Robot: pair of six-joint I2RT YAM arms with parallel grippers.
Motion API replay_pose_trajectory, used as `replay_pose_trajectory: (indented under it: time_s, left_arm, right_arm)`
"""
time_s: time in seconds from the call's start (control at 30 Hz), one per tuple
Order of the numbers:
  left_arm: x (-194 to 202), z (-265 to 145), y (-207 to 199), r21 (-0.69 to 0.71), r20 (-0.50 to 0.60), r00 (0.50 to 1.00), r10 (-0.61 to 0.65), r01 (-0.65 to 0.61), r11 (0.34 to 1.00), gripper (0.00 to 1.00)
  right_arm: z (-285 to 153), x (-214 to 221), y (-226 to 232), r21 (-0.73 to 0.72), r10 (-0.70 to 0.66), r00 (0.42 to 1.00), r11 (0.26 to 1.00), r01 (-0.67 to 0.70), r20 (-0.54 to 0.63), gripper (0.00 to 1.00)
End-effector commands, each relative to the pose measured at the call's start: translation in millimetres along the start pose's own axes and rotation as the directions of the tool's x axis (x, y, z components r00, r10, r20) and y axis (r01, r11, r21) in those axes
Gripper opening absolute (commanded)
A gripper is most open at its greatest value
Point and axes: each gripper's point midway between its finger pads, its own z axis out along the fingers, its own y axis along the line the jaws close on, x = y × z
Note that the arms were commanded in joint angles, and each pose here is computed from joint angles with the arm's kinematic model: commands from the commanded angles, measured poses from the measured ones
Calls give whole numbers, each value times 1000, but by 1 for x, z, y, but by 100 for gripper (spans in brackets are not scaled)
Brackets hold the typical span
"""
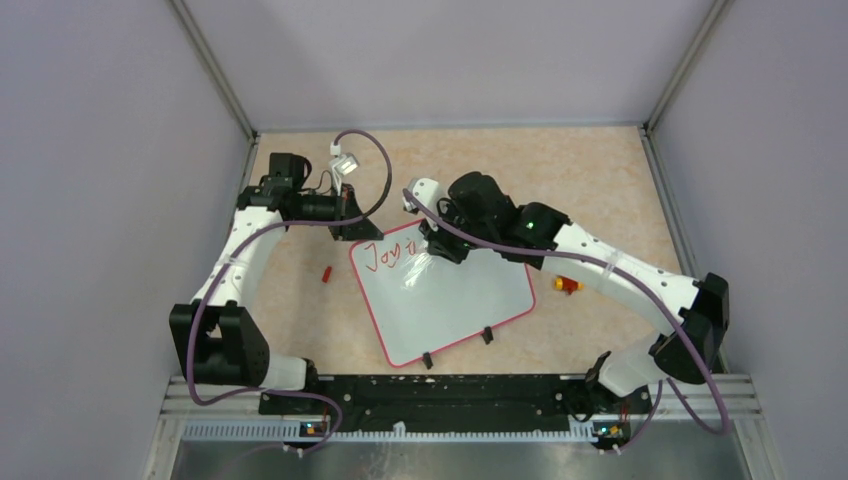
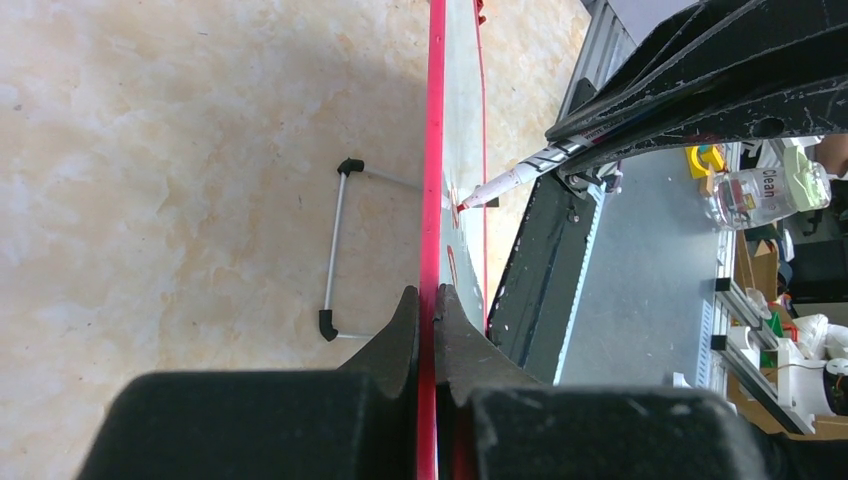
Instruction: Write a sentence on the whiteboard
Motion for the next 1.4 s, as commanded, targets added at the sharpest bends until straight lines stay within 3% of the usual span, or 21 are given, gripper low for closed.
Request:
replay_pose_trajectory:
  time_s: [0.0,0.57,0.97,1.0,1.37]
  left_arm:
    - [8,2,-4,2,-21,1000,-12,13,1000,0]
    - [8,2,-4,-2,-21,1000,-10,10,1000,0]
    - [9,2,-3,-6,-24,1000,-14,14,1000,0]
    - [9,2,-3,-7,-23,1000,-11,11,1000,0]
    - [9,3,-1,-7,-27,1000,-14,13,1000,0]
  right_arm:
    - [-6,-6,-3,24,4,1000,1000,-5,29,0]
    - [-14,-36,-33,104,9,994,994,-20,108,0]
    - [-23,-22,-46,139,19,996,990,-31,83,0]
    - [-18,-5,-42,127,27,999,991,-33,45,0]
    - [-15,5,-18,28,27,999,999,-28,27,0]
